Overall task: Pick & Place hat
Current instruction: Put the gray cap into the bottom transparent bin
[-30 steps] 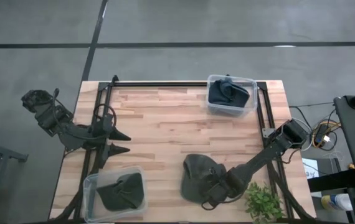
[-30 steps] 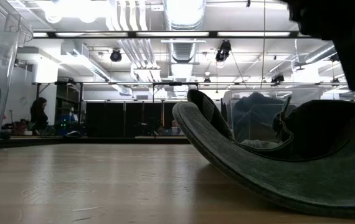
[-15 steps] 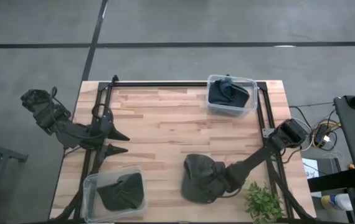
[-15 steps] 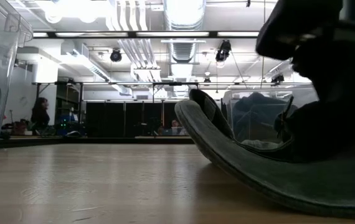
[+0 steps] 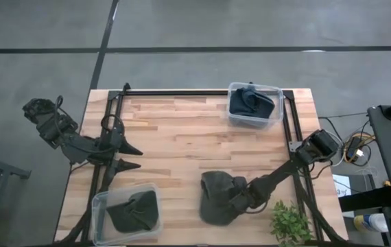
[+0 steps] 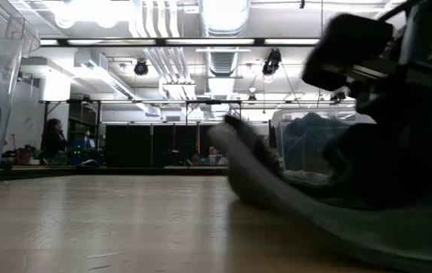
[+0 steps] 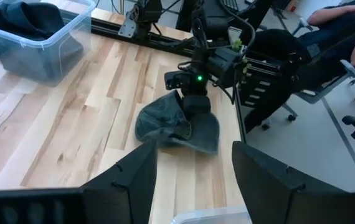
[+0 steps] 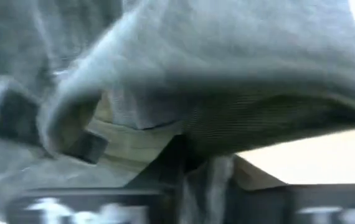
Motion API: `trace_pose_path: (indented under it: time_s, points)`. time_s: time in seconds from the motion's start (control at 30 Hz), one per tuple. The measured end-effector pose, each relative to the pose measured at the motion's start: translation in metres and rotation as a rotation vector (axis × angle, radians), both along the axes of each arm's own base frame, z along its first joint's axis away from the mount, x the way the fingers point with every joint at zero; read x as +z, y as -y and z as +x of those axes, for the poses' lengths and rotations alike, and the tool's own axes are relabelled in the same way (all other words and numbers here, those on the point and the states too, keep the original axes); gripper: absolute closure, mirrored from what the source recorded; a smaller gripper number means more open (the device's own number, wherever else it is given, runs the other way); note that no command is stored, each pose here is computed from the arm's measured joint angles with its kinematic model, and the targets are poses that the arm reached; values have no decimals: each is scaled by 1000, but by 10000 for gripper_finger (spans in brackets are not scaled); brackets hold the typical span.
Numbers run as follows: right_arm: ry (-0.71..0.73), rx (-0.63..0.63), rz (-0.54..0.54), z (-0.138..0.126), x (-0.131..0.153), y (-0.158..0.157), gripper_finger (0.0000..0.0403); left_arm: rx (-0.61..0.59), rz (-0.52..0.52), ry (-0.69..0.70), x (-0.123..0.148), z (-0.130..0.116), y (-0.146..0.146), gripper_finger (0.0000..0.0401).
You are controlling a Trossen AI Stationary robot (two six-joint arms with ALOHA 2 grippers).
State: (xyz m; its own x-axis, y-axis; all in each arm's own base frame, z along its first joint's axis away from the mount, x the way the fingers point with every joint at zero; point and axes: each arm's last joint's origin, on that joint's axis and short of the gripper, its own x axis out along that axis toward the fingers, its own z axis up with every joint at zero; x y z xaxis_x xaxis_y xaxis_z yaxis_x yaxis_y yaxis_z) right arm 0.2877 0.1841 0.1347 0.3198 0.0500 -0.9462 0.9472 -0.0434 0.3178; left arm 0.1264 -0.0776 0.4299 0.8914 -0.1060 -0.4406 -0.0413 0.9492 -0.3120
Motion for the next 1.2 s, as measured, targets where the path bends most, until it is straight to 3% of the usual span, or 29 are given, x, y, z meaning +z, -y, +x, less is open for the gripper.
trace_pose_path:
  time_s: [0.1, 0.47, 0.73, 1.0, 1.2]
  points:
    - [39, 15, -12, 3, 5, -1, 384, 0, 1, 0, 0, 0, 0, 202]
    - [222, 47, -190, 11, 50, 1, 390, -17, -10, -6, 0, 0, 0, 202]
    - [296, 79, -327, 9, 103, 7, 391, -63, -86, -37, -1, -1, 3, 202]
    - [507, 64, -561, 15, 164, 10, 391, -39, -148, -59, -2, 1, 5, 202]
    - [583, 115, -615, 26, 200, 4, 391, -105, -246, -169, -8, 3, 11, 202]
